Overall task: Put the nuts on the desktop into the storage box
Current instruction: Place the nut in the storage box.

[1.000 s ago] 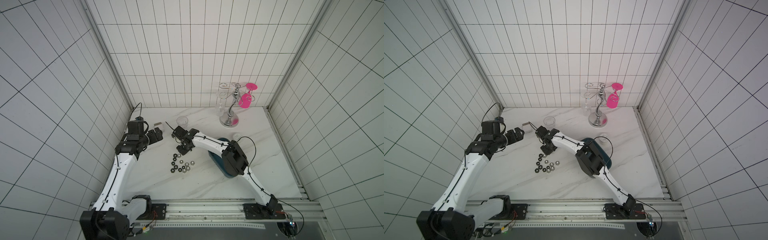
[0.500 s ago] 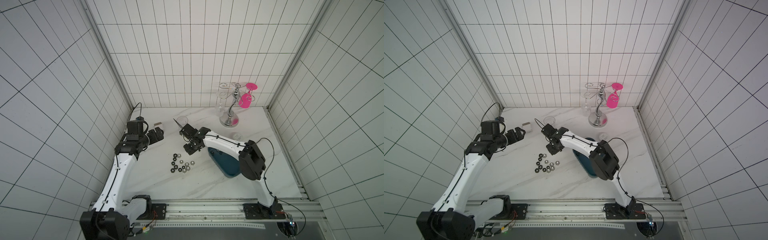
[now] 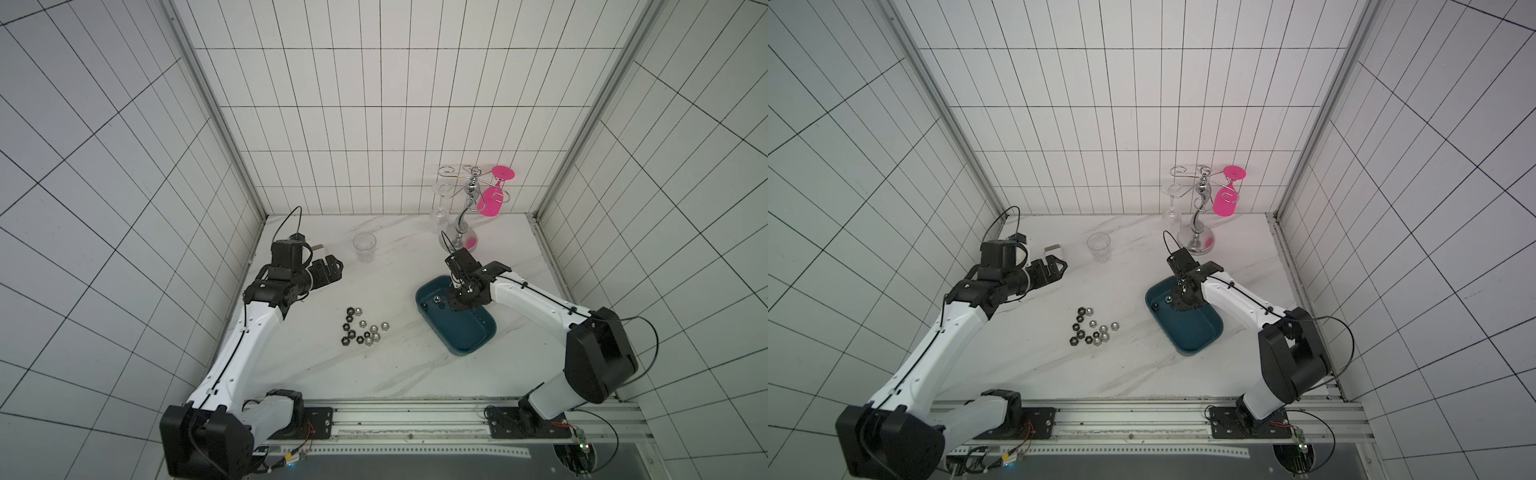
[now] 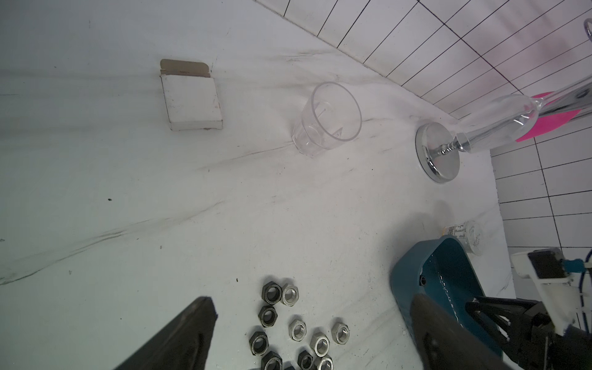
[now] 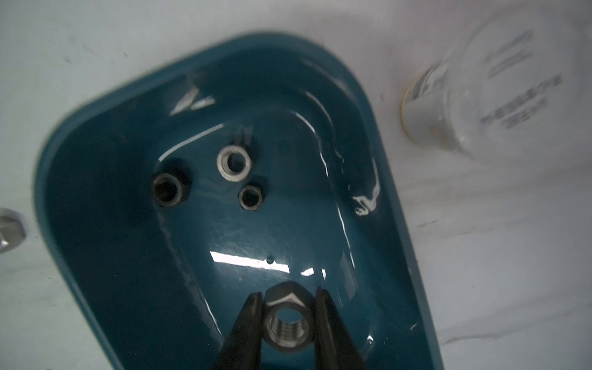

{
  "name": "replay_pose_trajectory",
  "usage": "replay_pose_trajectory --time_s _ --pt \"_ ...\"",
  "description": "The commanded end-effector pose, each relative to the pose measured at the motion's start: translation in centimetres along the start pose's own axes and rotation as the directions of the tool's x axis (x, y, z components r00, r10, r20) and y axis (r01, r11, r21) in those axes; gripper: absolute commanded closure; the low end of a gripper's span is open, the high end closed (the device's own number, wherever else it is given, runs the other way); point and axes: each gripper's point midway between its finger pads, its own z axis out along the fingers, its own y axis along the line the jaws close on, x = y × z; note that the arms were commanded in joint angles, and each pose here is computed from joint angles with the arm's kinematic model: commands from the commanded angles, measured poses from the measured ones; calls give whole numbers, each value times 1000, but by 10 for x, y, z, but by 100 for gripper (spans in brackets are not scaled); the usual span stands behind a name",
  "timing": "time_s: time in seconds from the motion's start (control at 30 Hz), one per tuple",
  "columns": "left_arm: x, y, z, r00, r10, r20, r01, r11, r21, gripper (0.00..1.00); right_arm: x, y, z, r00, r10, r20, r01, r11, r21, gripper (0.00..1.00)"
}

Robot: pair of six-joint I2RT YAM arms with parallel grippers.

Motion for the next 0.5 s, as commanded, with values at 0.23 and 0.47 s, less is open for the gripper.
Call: replay_pose_trajectory --time_s 0.23,0.47 --pt "-12 0 -7 998 18 52 -16 999 -32 2 -16 20 35 999 43 -26 -45 997 -63 78" --pt "-10 5 -6 998 27 49 -24 998 -52 2 -28 28 53 997 30 -74 -34 998 -54 77"
